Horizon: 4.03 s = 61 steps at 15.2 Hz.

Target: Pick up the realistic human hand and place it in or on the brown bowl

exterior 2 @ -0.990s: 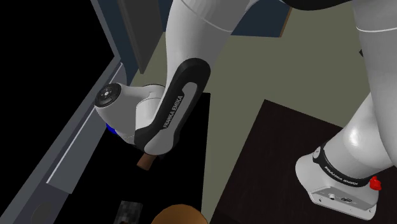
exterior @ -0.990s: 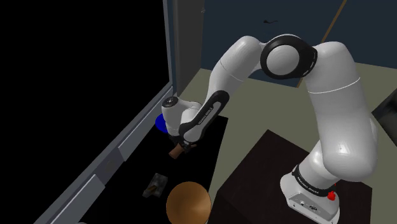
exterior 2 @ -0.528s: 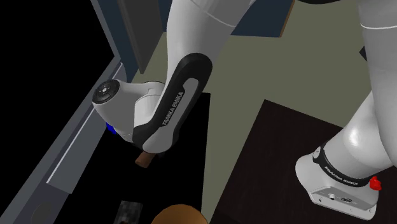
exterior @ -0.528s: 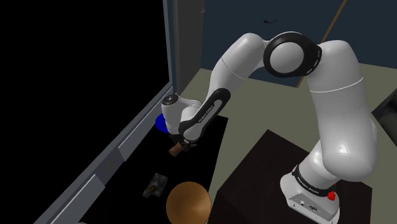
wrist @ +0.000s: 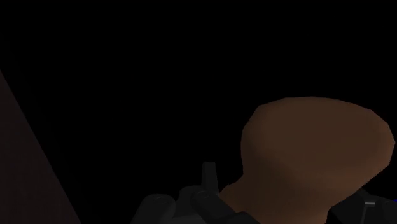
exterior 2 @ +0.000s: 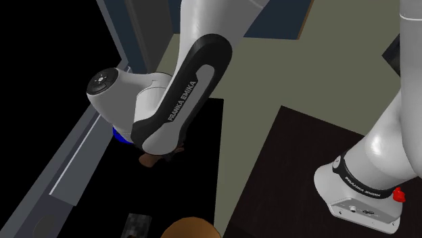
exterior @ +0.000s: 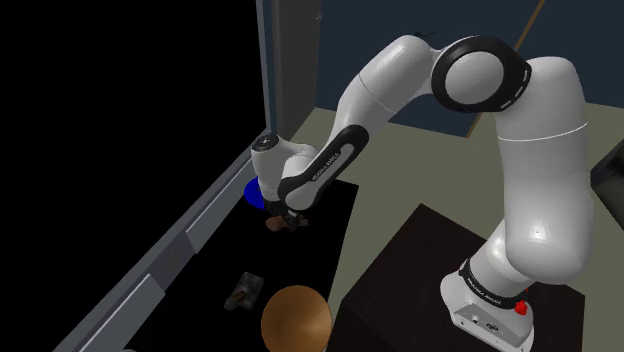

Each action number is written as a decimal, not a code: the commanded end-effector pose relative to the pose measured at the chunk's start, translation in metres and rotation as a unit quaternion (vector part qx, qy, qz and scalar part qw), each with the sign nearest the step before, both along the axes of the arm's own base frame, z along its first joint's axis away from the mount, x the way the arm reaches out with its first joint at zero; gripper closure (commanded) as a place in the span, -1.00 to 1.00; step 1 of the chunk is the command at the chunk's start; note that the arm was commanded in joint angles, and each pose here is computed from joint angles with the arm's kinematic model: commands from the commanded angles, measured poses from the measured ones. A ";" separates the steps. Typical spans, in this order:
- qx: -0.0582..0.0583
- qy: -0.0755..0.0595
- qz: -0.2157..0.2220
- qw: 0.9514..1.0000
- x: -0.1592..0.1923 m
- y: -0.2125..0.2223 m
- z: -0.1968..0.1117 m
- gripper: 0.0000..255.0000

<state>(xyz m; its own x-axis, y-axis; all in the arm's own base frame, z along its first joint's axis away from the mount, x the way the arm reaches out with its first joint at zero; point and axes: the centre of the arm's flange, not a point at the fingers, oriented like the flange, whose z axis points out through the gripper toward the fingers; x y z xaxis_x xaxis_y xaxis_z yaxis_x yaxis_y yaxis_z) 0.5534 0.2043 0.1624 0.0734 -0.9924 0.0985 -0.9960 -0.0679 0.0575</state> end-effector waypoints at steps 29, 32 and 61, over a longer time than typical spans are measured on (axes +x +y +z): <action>0.000 0.000 0.000 1.000 -0.111 0.095 0.100 1.00; 0.000 0.000 0.000 1.000 -0.141 0.121 0.100 1.00; 0.000 0.000 0.000 1.000 -0.244 0.210 0.030 1.00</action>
<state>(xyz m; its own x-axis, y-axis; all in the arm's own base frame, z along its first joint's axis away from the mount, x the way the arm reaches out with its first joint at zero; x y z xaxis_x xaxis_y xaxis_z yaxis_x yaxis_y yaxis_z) 0.3090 0.4144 0.1922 0.0734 -0.9924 0.0988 -0.9960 -0.0679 0.0579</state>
